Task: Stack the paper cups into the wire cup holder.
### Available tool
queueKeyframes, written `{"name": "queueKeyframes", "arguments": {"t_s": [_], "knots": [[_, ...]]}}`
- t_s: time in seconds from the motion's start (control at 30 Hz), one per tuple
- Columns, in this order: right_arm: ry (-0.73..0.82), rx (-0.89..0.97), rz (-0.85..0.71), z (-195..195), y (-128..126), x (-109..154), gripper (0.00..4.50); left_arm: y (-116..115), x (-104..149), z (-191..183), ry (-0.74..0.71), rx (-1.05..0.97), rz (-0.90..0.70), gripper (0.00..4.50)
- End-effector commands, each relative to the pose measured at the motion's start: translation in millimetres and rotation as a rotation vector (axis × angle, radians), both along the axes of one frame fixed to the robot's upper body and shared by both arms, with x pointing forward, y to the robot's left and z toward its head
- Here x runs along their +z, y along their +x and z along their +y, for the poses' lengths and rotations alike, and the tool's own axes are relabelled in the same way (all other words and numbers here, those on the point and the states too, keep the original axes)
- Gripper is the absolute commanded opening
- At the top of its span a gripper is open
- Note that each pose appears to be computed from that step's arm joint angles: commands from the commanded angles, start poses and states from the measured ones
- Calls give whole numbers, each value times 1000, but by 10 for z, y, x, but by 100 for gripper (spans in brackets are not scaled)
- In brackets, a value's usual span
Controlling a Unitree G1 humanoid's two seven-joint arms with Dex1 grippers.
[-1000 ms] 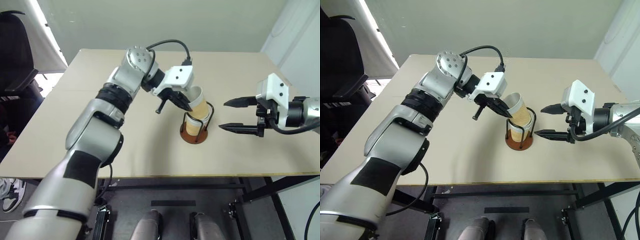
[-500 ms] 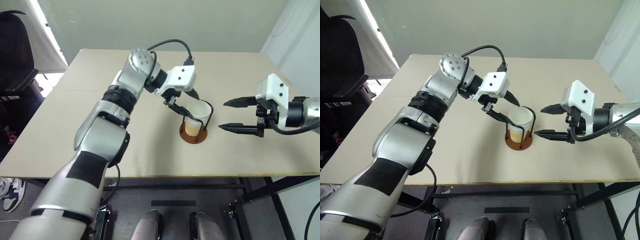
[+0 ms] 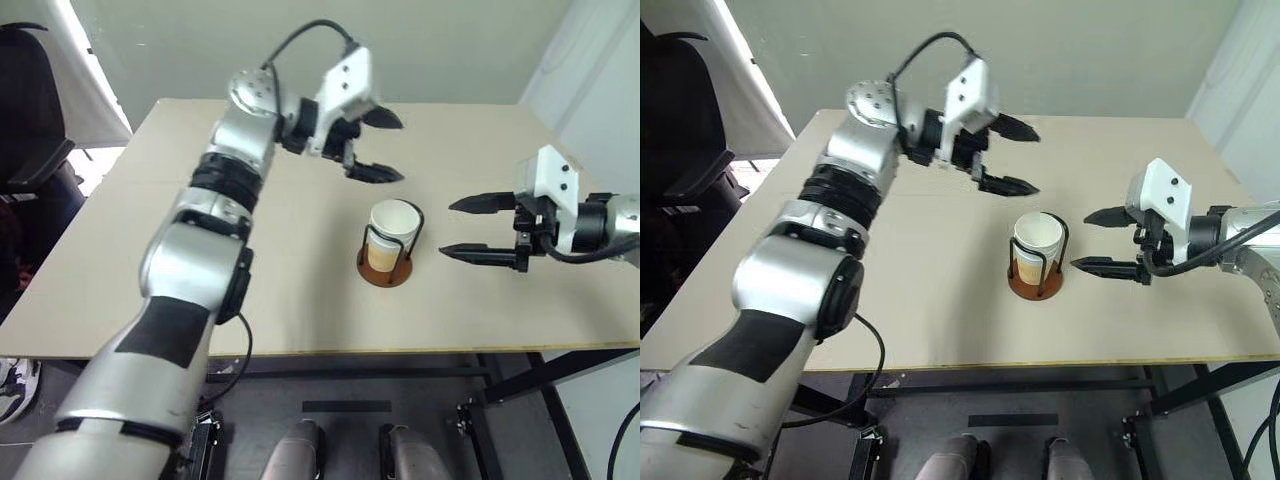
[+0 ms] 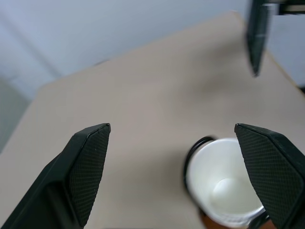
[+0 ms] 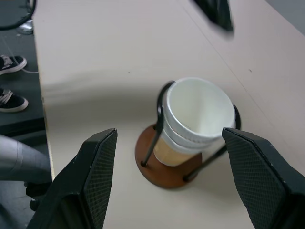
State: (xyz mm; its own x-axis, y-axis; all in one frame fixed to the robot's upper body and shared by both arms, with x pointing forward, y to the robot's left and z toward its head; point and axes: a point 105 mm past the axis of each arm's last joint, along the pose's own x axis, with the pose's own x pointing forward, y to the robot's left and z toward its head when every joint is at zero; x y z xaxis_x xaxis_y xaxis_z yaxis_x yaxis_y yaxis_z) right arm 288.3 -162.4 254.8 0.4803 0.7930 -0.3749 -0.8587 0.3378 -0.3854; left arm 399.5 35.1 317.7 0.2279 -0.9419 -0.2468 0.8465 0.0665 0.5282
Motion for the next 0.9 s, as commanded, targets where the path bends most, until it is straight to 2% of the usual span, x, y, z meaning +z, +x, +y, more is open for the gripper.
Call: {"name": "queueKeyframes", "arguments": {"t_s": [0.03,0.27,0.5,0.7,0.9], "knots": [[20,-37,-34,-89,75,86,355,44,123,276,-119,77,18,447],[50,-151,-6,-375,344,-28,355,153,-106,936,-279,316,95,447],[82,-238,18,-631,546,-111,355,31,-413,1334,-370,459,166,447],[116,-276,11,-765,652,-120,355,-156,-657,1424,-368,464,252,447],[119,-292,8,-820,718,-150,355,-147,-716,1480,-371,506,263,447]]}}
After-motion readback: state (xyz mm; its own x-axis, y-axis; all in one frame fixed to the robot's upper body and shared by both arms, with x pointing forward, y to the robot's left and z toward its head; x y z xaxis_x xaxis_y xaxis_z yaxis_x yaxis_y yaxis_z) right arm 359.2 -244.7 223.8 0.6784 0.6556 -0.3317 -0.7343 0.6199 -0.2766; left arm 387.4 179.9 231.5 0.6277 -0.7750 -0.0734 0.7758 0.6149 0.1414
